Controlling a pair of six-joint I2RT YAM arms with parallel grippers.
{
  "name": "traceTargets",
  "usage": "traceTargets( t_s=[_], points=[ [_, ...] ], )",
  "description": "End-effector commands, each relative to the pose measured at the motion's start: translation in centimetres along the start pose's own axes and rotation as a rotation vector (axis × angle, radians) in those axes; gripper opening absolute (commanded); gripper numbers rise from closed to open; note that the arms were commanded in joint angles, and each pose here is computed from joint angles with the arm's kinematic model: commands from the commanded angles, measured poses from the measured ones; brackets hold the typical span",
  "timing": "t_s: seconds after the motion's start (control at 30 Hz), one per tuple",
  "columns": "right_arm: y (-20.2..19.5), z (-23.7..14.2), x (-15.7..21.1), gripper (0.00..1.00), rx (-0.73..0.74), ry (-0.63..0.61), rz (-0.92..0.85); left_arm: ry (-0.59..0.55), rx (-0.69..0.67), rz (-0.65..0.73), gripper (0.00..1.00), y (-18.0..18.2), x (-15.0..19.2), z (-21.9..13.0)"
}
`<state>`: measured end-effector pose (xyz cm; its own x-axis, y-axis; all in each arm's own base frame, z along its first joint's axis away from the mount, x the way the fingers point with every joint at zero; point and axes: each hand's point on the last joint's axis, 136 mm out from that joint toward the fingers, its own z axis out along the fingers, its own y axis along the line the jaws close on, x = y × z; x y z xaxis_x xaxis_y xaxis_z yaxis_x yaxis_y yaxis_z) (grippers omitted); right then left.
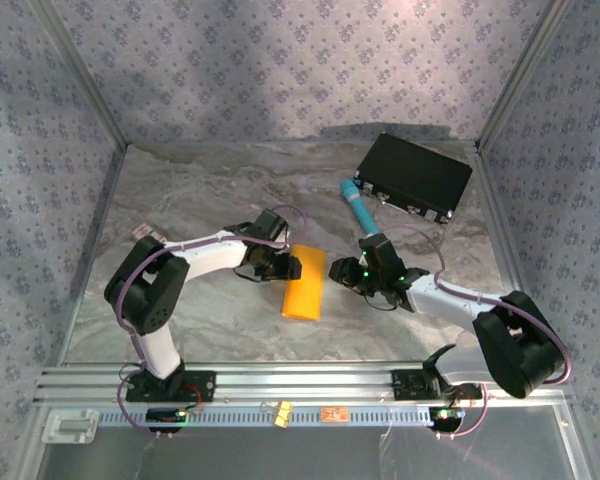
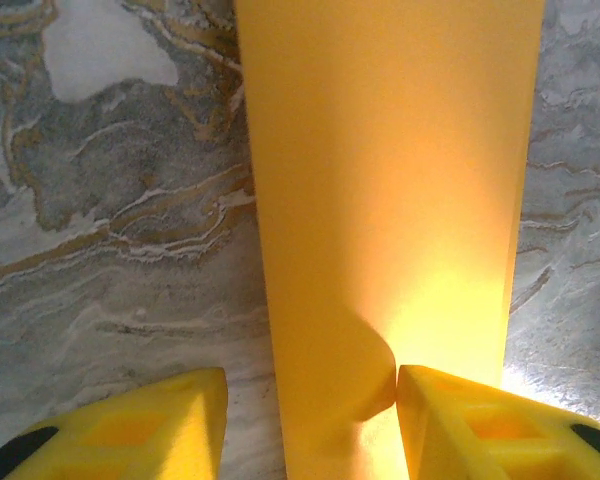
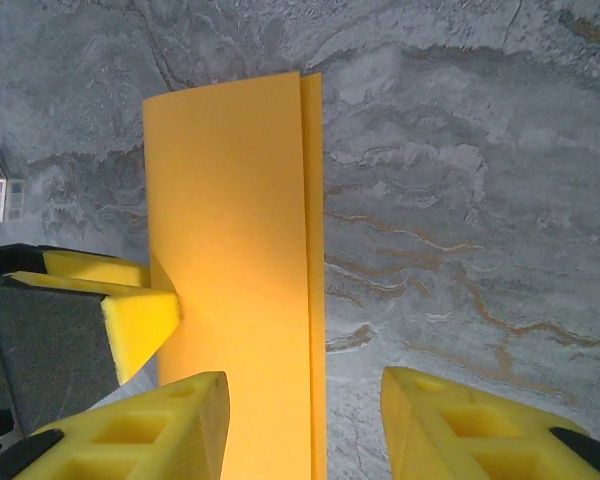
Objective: Fold a paper plane with a square sheet of paper (pick it up from the middle)
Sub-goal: Hold the square sheet of paper at the center of the table.
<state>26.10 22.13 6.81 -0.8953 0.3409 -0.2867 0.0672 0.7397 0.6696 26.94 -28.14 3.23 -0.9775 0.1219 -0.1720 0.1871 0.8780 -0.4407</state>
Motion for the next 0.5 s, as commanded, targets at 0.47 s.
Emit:
traceTargets(
  t_s=[0.47],
  points=[
    [3.8, 2.9, 0.4, 0.21, -0.088, 0.068, -0.056, 0.046, -0.022, 0.008, 0.48, 0.7, 0.6, 0.7]
  ],
)
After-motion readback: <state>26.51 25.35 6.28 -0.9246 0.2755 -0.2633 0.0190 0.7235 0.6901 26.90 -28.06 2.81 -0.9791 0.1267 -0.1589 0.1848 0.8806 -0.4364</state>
